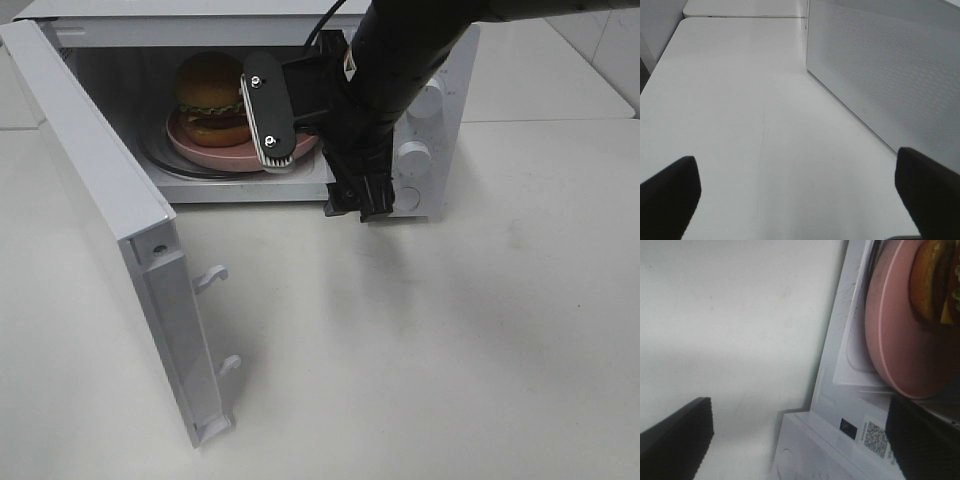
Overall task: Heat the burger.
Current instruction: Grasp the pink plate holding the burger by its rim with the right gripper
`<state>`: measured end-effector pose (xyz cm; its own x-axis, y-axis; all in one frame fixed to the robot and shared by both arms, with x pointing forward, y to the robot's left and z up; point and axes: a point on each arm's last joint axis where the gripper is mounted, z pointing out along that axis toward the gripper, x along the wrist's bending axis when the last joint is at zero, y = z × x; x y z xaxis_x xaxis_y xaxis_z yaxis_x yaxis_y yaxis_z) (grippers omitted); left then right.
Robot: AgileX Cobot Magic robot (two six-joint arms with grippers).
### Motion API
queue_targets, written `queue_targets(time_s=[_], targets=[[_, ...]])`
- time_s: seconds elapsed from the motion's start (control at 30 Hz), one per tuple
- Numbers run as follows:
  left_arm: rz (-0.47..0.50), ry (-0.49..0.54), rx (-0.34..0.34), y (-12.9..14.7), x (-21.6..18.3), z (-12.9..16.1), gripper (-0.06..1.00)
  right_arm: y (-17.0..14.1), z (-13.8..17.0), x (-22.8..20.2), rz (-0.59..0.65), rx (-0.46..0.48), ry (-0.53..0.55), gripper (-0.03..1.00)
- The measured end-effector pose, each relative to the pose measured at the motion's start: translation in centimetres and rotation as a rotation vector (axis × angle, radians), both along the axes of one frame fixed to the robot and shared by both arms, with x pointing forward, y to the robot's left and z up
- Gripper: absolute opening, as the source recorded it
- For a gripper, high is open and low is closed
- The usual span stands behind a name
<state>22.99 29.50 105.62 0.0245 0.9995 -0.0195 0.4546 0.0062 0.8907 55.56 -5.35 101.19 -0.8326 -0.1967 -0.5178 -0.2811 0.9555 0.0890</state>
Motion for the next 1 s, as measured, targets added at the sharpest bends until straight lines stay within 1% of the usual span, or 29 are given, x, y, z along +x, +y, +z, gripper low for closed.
queue_targets(time_s=[0.33, 0.63, 1.0], targets=[[0.000, 0.000, 0.000, 0.0, 0.0, 0.0, 0.98, 1.8, -1.1, 2.1, 0.000, 0.008, -0.009, 0.88], [0.000, 0.000, 0.000, 0.0, 0.0, 0.0, 0.98, 4.1, -2.9, 4.2, -0.026, 0.032, -0.002, 0.87], [0.000, 0.000, 0.000, 0.0, 0.0, 0.0, 0.98, 5.9, -4.1, 6.4, -0.058, 0.053, -0.003, 0.85]])
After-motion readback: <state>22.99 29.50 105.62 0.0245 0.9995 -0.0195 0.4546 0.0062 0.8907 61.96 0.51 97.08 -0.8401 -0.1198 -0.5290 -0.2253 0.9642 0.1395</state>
